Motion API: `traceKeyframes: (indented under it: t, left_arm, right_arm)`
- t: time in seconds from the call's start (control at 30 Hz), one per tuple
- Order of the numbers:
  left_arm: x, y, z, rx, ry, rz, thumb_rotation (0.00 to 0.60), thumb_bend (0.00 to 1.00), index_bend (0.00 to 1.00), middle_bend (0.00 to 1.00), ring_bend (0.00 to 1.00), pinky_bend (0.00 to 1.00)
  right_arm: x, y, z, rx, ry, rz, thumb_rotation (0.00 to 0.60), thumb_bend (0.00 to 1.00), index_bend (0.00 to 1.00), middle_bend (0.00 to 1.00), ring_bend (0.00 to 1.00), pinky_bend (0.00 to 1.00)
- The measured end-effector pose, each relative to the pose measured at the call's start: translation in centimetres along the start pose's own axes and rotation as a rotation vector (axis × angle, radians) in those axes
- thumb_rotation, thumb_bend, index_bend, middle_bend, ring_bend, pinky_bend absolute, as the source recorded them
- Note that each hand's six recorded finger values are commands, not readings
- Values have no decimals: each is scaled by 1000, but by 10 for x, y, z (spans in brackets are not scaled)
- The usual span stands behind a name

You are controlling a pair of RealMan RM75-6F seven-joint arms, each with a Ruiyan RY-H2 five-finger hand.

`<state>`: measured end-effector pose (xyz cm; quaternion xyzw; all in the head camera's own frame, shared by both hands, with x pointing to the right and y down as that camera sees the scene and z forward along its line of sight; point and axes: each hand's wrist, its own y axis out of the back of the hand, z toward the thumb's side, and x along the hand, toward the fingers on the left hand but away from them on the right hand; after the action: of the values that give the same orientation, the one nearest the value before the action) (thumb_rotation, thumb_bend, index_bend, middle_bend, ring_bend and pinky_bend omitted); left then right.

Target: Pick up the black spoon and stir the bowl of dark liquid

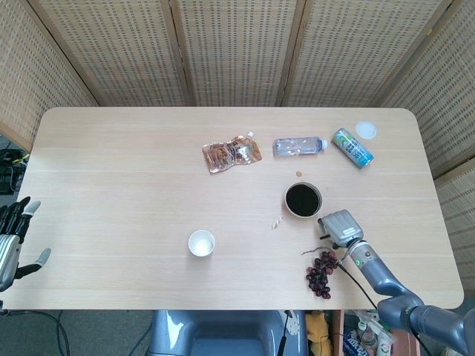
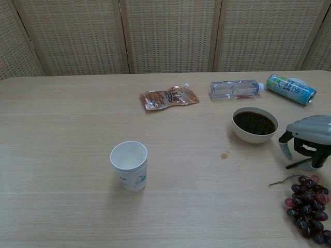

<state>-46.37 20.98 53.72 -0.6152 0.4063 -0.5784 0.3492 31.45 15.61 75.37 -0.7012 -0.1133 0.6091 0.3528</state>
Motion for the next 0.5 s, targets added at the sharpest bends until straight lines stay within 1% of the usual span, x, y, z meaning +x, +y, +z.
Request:
traceKeyframes:
  t: [0.5]
  left_arm:
    - [0, -3, 0, 1, 2, -11, 600, 313, 0, 0, 0, 0]
  right_arm:
    - [-8, -9, -5, 16, -23, 21, 600, 434, 555, 937, 968, 1000]
